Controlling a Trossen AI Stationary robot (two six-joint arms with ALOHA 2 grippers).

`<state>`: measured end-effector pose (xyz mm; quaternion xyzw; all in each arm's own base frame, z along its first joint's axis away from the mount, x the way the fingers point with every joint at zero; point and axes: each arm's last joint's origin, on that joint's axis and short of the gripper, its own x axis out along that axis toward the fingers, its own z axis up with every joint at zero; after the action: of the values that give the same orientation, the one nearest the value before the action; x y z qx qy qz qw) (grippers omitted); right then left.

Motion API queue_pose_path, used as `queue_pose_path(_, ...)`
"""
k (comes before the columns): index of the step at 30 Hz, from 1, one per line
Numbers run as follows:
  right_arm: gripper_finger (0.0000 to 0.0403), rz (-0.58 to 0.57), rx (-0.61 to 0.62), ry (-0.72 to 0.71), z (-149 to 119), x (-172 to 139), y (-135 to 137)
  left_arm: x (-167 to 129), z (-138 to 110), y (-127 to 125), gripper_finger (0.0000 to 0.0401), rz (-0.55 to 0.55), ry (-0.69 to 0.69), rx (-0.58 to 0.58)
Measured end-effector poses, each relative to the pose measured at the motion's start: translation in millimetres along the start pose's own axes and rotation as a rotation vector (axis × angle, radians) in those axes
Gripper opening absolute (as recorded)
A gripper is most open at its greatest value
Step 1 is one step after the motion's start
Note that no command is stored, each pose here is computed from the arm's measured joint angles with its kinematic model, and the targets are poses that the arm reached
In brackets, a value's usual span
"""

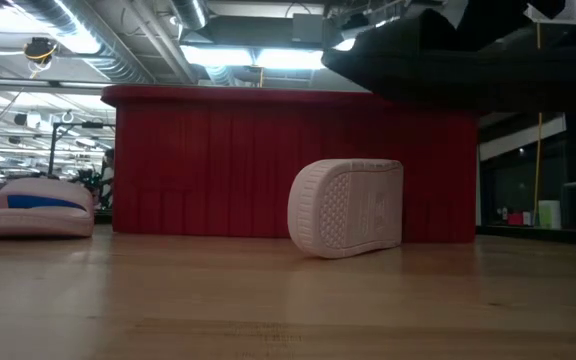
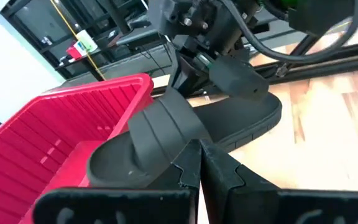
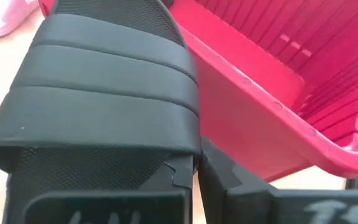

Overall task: Pick and place slides into bin
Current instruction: Put the black slide into the red bin

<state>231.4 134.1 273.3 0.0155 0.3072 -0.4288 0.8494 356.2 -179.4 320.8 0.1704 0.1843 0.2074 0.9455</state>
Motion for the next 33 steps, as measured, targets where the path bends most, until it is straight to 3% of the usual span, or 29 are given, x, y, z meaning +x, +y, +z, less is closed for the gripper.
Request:
queue_pose_path(9,0.0011,-0.002,0.006,-0.036,1.1,-0.1,0.5,41.3,-5.2,-16.4,0.0002,-0.023,0.045,0.07)
queue_pose_path(17,0.0011,-0.003,0.006,-0.049,1.5,-0.1,0.5,46.8,-3.1,-25.4,0.0013,-0.11,-0.009,0.176)
queue_pose_path(23,0.0011,-0.002,0.008,-0.052,1.6,-0.1,0.7,43.6,5.3,-25.4,0.0064,-0.107,-0.076,0.268)
queue_pose_path(33,0.0011,0.006,0.022,-0.058,2.0,-0.2,2.2,48.2,6.2,-21.2,0.0165,-0.092,-0.078,0.259)
